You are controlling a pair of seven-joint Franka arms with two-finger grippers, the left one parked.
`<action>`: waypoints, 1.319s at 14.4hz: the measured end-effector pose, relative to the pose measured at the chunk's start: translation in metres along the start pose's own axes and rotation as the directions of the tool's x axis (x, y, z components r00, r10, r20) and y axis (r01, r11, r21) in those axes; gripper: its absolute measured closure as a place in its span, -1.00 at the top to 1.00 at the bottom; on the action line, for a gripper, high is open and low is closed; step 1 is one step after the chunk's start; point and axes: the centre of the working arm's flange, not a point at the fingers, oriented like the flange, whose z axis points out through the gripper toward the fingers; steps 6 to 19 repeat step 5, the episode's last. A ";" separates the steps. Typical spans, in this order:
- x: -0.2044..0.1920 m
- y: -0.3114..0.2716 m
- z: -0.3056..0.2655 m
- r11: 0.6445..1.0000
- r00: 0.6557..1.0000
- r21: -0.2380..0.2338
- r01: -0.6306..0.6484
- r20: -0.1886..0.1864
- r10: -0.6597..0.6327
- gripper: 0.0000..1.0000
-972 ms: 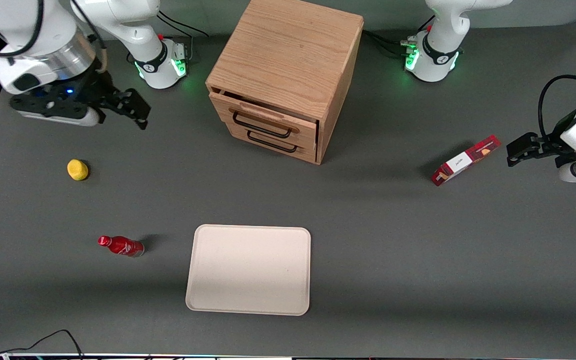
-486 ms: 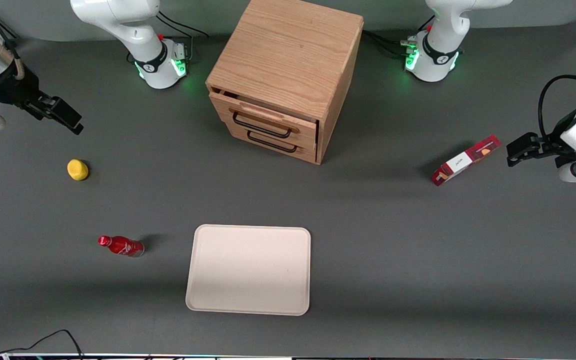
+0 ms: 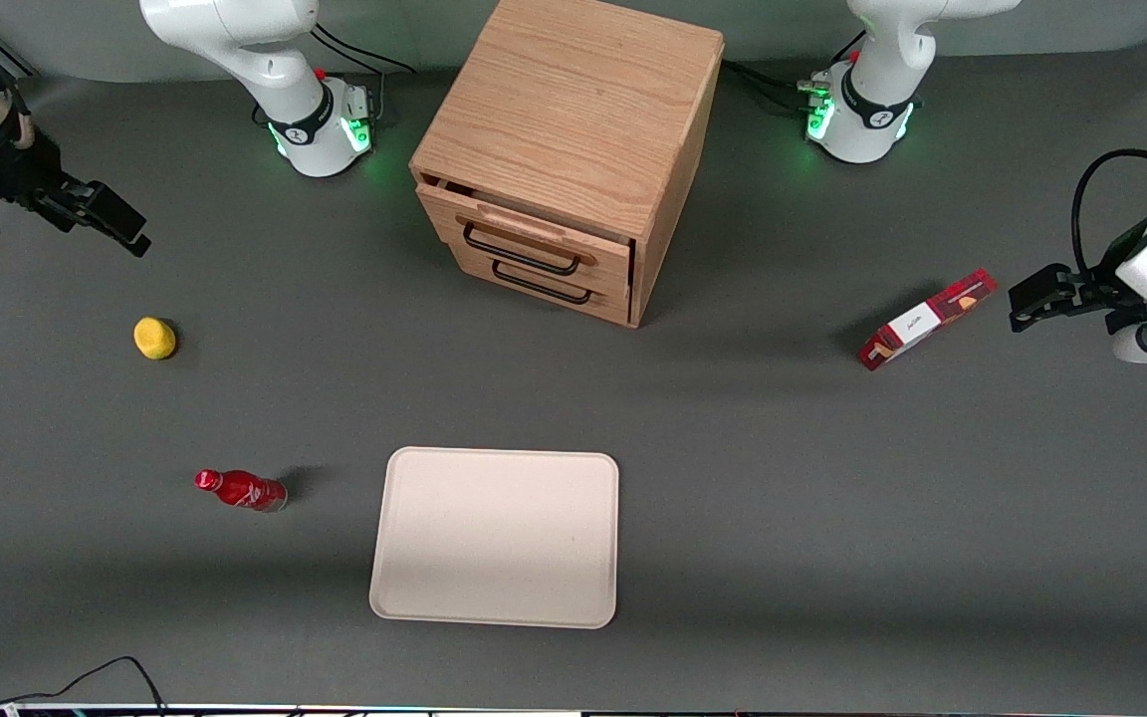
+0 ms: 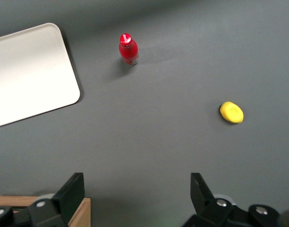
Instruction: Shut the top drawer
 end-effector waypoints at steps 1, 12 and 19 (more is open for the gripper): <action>0.002 0.005 0.001 1.000 1.000 0.002 0.016 0.002 -0.016 1.00; 0.008 0.015 0.005 0.996 0.996 0.004 0.093 0.011 -0.093 1.00; 0.008 0.015 0.005 0.996 0.996 0.004 0.093 0.011 -0.093 1.00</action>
